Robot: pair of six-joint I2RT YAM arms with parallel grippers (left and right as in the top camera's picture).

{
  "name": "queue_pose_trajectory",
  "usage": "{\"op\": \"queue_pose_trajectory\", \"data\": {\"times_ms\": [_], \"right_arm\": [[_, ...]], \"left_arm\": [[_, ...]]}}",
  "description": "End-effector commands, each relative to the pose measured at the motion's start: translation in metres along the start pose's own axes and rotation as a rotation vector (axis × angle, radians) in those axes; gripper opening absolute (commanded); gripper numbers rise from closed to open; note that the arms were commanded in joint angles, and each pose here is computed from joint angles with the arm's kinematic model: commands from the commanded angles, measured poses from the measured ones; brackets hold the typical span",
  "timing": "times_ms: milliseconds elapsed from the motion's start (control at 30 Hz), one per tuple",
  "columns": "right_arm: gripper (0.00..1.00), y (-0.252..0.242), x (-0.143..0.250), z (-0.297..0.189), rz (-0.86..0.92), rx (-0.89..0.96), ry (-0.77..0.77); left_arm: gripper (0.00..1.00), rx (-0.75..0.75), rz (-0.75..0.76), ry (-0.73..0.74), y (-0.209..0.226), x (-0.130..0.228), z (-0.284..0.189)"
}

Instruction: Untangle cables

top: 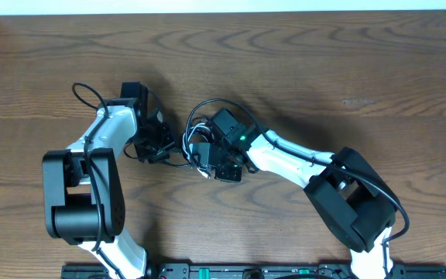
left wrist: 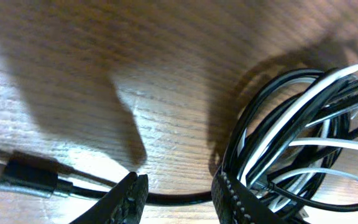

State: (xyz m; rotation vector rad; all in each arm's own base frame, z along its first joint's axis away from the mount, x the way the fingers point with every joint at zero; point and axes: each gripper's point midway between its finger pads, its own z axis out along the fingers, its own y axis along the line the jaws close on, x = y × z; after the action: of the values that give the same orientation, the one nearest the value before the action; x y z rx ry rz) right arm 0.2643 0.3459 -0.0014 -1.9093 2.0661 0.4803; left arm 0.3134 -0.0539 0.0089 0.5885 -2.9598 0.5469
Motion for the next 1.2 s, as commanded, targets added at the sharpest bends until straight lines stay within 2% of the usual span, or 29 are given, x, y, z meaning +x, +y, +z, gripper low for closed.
{"op": "queue_pose_trajectory", "data": {"times_ms": [0, 467, 833, 1167], "right_arm": [[0.01, -0.003, 0.039, 0.016, 0.052, 0.020, 0.121], [0.01, -0.003, 0.039, 0.016, 0.051, 0.019, 0.122], [0.01, -0.003, 0.039, 0.016, 0.051, 0.019, 0.122], [0.01, -0.003, 0.039, 0.016, 0.051, 0.019, 0.123]], "left_arm": [[0.41, 0.032, 0.031, -0.007, -0.008, -0.004, -0.001], [0.41, 0.070, 0.019, -0.098, -0.018, -0.027, -0.002], [0.41, 0.055, 0.076, -0.063, -0.025, -0.013, 0.009], [0.40, -0.089, 0.067, -0.092, -0.001, -0.016, 0.009]]}}
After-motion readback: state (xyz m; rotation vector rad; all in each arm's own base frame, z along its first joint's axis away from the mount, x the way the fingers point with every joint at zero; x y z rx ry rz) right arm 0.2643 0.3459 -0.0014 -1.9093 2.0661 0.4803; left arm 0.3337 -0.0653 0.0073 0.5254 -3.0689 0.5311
